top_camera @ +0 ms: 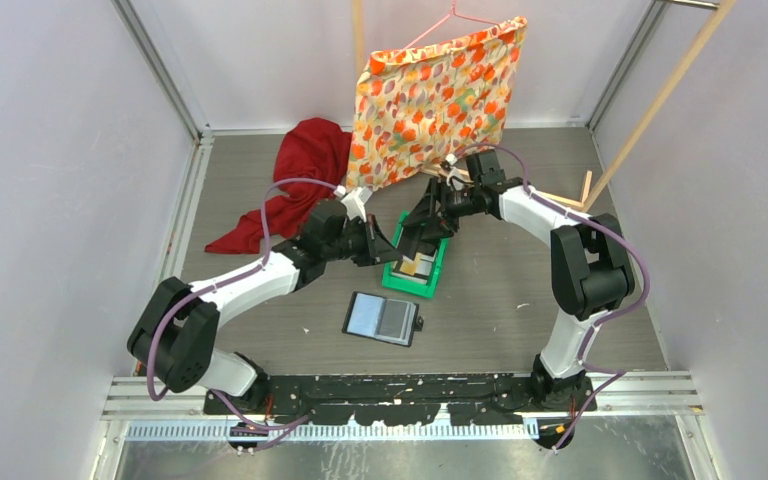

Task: Put the credit cards into the card holder
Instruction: Place the credit card in the storage box.

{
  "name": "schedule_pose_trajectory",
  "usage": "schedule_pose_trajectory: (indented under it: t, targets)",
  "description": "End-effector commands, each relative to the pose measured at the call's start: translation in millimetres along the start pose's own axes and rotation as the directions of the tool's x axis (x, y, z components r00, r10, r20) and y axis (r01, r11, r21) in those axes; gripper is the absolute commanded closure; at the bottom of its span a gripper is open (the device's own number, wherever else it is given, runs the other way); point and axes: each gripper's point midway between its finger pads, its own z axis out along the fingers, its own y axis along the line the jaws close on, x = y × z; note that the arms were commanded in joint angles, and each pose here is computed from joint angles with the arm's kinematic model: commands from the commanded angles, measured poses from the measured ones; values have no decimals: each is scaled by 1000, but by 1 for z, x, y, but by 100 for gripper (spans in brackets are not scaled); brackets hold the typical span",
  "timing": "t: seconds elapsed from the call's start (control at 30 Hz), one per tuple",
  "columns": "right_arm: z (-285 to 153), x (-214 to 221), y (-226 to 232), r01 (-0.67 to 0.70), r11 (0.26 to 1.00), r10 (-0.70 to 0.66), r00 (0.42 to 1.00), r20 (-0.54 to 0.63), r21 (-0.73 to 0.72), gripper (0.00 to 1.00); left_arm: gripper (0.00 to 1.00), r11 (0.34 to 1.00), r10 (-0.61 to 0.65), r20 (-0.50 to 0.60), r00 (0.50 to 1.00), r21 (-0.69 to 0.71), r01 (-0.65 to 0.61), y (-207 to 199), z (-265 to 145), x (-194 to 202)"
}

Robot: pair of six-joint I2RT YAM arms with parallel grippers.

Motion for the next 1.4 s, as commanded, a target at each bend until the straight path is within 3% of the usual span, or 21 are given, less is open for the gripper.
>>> schedule_pose_trajectory:
  t: [0.0,0.4,0.73,1.37]
  targets:
    - [-4,-5,6,-6,999,7,1000,18,-46,58,100,1000,-12,39,999,29,11,-5,0,-6]
    - [-2,-1,4,-59,992,61,998,12,-108,41,100,988,-121,85,989,103,112,-10,8,-13]
    - [-11,-8,9,-70,983,77,996,36,-168,40,100,986,-160,90,983,62,154,3,8,-10]
    - [-29,-24,-19,-53,998,56,988,143,-23,44,100,994,-108,41,993,-28,109,18,-3,4]
